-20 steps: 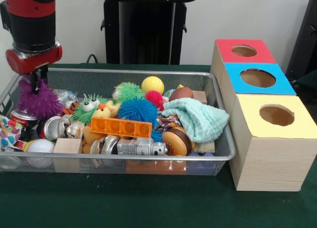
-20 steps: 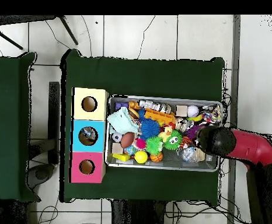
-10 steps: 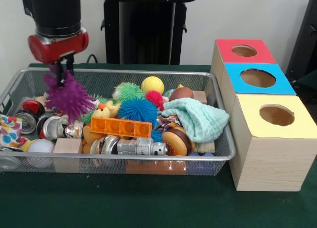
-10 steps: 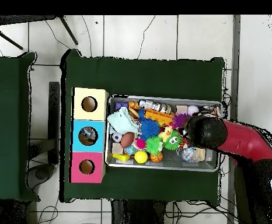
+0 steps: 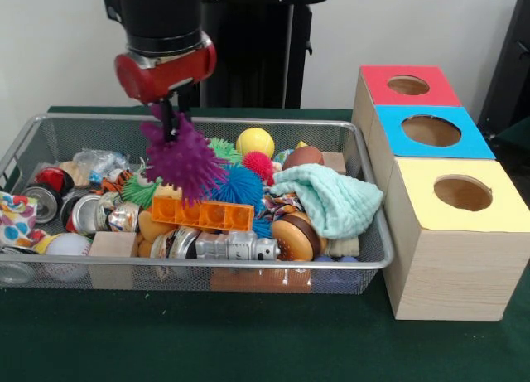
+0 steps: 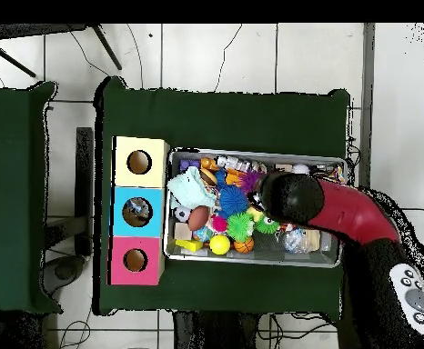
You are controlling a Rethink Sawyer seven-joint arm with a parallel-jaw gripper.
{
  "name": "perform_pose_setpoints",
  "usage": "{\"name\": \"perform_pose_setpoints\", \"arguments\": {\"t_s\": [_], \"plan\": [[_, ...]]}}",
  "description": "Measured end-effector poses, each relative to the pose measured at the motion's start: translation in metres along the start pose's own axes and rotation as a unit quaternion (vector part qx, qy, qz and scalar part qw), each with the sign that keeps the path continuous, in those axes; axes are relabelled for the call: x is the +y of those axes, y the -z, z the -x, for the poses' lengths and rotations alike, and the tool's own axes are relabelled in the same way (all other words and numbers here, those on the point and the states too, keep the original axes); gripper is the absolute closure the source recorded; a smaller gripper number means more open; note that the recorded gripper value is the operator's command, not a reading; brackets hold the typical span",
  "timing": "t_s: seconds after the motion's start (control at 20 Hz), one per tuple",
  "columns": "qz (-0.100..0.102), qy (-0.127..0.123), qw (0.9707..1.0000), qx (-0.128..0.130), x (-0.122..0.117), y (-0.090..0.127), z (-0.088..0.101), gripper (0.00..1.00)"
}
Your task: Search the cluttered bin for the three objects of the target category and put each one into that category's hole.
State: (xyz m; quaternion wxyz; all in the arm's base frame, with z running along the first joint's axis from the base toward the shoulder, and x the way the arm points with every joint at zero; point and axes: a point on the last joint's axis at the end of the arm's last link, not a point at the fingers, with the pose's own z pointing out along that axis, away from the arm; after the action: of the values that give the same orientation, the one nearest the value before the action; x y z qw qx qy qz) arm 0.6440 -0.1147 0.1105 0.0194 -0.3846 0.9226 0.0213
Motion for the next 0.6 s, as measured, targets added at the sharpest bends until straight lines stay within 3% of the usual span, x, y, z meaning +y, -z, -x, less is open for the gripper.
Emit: {"name": "perform_pose_setpoints", "arguments": {"t_s": [0.25,0.6], "plan": [[0.003,-0.019,0.9997,-0.015,0.018,-0.002,0.026,1.00],[-0.018,-0.029,0.9988,-0.035,0.022,-0.009,0.041,1.00]]}}
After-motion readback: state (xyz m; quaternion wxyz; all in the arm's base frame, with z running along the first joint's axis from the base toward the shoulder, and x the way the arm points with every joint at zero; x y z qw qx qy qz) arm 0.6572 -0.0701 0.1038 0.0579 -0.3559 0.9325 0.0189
